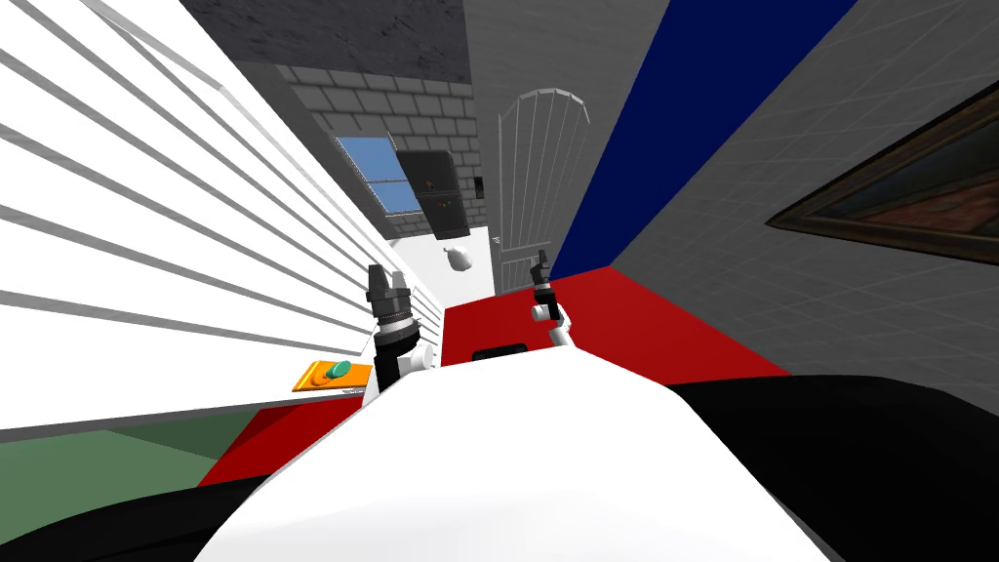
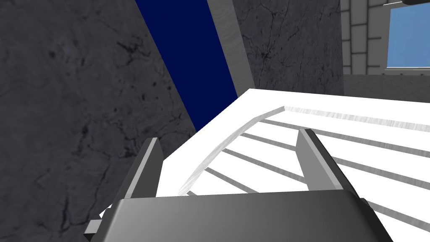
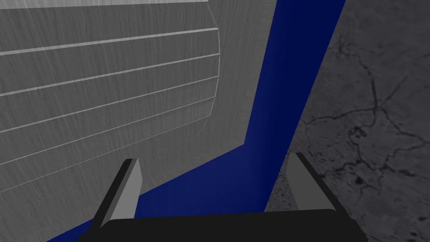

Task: Pull the door open

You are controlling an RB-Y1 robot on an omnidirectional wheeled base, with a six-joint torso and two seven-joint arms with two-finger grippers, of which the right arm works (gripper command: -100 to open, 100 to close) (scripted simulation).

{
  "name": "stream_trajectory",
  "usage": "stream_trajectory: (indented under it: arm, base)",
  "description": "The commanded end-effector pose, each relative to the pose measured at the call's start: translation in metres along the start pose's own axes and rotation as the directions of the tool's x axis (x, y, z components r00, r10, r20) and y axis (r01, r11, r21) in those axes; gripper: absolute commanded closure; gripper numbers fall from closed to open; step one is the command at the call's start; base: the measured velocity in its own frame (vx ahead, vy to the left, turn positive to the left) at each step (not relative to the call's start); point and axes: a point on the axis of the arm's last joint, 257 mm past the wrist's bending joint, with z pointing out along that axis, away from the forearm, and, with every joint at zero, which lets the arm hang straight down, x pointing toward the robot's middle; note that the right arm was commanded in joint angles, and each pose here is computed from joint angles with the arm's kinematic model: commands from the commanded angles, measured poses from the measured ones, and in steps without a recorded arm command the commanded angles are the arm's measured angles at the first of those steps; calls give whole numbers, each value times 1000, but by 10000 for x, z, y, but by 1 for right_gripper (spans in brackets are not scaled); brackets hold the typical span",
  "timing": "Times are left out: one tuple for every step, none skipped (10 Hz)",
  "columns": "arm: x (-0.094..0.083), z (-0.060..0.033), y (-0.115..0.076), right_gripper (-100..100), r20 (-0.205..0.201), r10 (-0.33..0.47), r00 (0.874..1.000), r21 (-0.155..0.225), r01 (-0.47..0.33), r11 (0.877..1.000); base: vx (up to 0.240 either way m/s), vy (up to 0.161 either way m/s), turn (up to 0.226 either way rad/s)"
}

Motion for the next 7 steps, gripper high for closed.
stream_trajectory:
  arm:
    - [12, 39, -138, -100, -2, 2, 1000, 23, -2, 1000]
    - [9, 18, -189, -100, -1, 1, 1000, 34, -1, 999]
    - [22, 48, -308, -100, -2, 2, 1000, 55, -2, 999]
    - [20, 36, -334, -100, -2, 2, 1000, 60, -2, 998]
    - [34, 73, -434, -100, -4, 3, 1000, 77, -3, 997]
    - [31, 53, -475, -100, -3, 3, 1000, 87, -3, 996]
    - [45, 82, -586, -100, -4, 4, 1000, 106, -4, 994]
  base:
    - [51, -1, 25]
    - [45, 0, 20]
    - [55, -2, 24]
    - [48, -5, 20]
    - [55, -5, 33]
    - [44, -5, 19]
    - [51, -13, 29]
